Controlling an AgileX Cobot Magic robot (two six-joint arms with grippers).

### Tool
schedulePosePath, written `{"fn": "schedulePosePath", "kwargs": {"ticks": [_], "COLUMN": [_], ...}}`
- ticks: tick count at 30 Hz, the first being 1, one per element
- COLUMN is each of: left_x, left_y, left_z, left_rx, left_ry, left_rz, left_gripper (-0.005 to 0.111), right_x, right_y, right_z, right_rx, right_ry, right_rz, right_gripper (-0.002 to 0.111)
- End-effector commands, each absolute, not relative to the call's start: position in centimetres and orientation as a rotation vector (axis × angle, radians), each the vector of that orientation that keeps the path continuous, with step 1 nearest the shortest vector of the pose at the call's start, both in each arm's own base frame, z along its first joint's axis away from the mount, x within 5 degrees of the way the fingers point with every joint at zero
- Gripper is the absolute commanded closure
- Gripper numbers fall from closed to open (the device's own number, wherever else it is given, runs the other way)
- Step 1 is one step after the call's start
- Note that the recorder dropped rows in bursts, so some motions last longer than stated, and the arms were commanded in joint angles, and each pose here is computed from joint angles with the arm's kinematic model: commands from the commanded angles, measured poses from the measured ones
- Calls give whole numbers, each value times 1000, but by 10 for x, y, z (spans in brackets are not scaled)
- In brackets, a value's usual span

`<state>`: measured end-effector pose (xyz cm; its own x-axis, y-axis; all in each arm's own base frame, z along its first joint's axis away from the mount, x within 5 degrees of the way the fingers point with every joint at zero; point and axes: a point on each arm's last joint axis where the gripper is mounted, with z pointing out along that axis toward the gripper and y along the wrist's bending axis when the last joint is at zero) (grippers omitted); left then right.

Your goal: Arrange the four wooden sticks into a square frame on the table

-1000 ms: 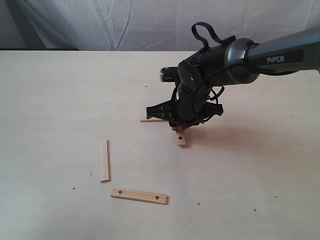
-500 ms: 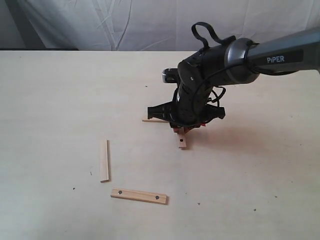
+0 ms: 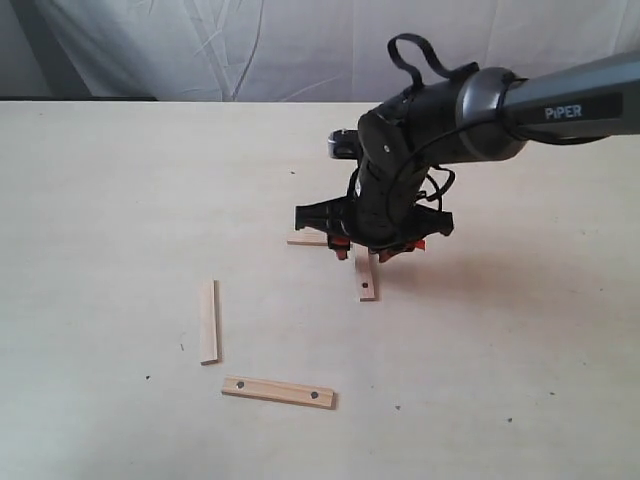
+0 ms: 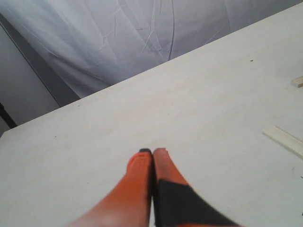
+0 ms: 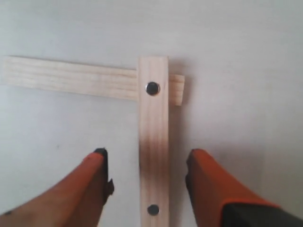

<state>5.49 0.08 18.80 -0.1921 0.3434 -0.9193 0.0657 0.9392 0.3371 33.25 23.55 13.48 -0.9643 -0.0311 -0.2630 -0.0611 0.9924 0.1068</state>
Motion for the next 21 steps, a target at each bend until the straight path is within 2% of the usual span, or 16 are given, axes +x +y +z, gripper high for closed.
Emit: {"fn": "schedulePosePath", "kwargs": {"ticks": [1, 3, 6, 7, 13, 21], "left_x": [55, 55, 55, 55, 55, 55], "left_y": [1, 1, 1, 1, 1, 2], "left_z": [187, 187, 187, 187, 187, 191], "left_rx": [306, 306, 306, 306, 306, 368], "left_ry": [1749, 1749, 1749, 1749, 1749, 1701], "left_rz": [262, 262, 262, 262, 262, 348], "left_gripper": [107, 107, 107, 107, 107, 107], "right_x": [327, 325, 324, 325, 322, 305], "right_y": [231, 224, 208, 202, 172, 123], "right_z": [181, 198, 218, 223, 243, 241], "right_rx": [-60, -78, -75, -80, -119, -76], "right_ry": [2812, 2791, 2788, 2788, 2768, 2786], "right_rz": [212, 206, 185, 175, 160, 104], "right_gripper": [64, 76, 103, 108, 108, 108]}}
